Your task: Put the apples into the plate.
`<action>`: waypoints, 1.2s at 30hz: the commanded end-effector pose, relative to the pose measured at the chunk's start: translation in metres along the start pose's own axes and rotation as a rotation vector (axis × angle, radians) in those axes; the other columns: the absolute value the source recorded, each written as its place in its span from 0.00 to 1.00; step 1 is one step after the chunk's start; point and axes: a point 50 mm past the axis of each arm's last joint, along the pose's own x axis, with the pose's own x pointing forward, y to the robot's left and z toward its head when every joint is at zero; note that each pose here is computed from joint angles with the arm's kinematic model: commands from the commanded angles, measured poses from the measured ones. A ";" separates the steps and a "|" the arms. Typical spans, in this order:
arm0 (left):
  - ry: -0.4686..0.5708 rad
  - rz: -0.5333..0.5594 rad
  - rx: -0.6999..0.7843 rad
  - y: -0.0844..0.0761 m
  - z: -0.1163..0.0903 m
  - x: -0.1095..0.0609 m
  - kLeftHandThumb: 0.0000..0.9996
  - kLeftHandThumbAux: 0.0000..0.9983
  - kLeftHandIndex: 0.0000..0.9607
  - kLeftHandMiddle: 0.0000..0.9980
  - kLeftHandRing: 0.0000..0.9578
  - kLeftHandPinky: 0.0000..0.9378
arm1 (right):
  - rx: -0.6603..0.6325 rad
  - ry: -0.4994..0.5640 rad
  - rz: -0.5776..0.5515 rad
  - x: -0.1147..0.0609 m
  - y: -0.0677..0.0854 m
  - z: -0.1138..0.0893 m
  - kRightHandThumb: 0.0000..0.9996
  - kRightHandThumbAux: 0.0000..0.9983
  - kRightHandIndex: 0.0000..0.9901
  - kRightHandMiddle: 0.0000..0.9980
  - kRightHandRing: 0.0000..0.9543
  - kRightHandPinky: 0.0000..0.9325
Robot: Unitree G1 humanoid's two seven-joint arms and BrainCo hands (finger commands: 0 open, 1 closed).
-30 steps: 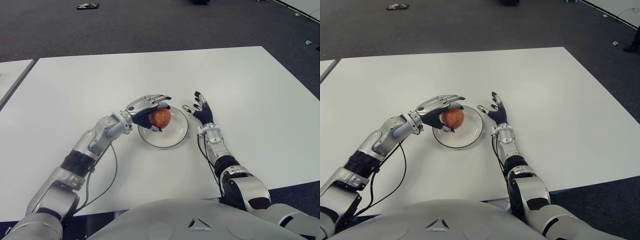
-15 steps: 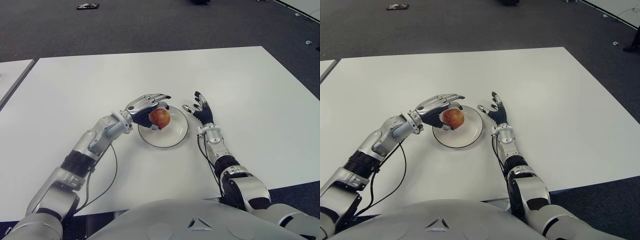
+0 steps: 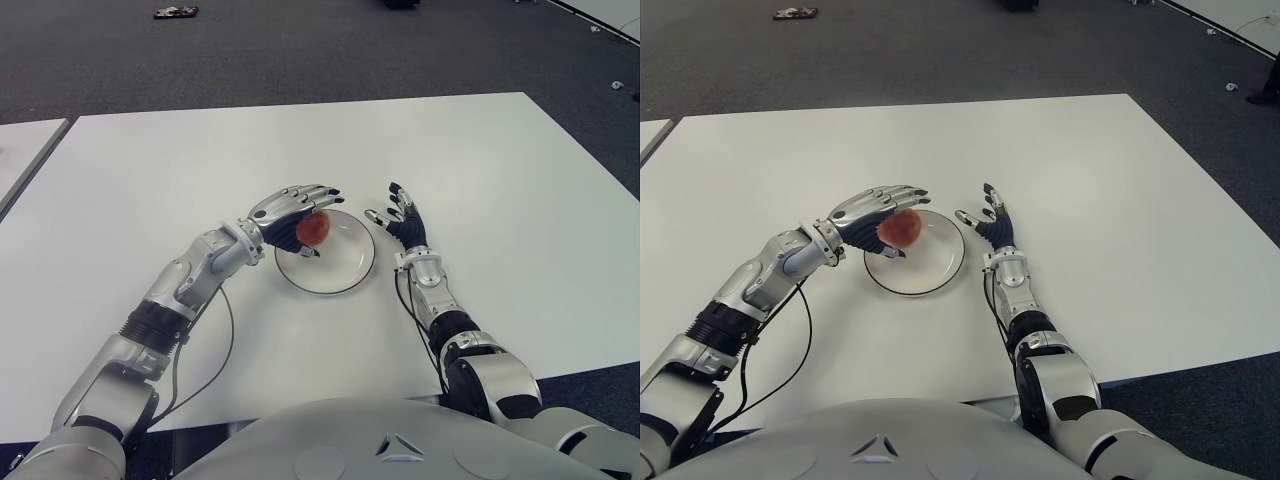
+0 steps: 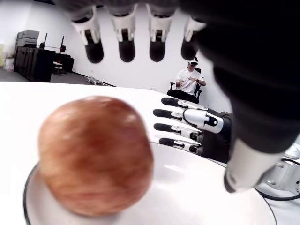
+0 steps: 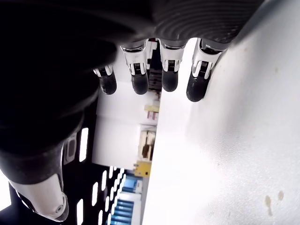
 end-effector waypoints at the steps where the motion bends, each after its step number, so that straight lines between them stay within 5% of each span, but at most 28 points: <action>1: 0.008 0.000 0.004 -0.002 -0.001 0.000 0.06 0.26 0.00 0.00 0.00 0.00 | 0.008 0.169 0.034 -0.016 0.007 -0.031 0.14 0.72 0.00 0.00 0.02 0.08; 23: 0.015 0.010 0.005 0.001 -0.002 -0.001 0.03 0.26 0.00 0.00 0.00 0.00 | 0.015 0.164 0.032 -0.017 0.008 -0.030 0.15 0.72 0.00 0.00 0.02 0.08; 36: 0.036 0.215 -0.234 0.023 -0.010 -0.011 0.02 0.27 0.00 0.00 0.00 0.00 | 0.002 0.184 0.036 -0.018 0.008 -0.033 0.14 0.71 0.00 0.00 0.03 0.07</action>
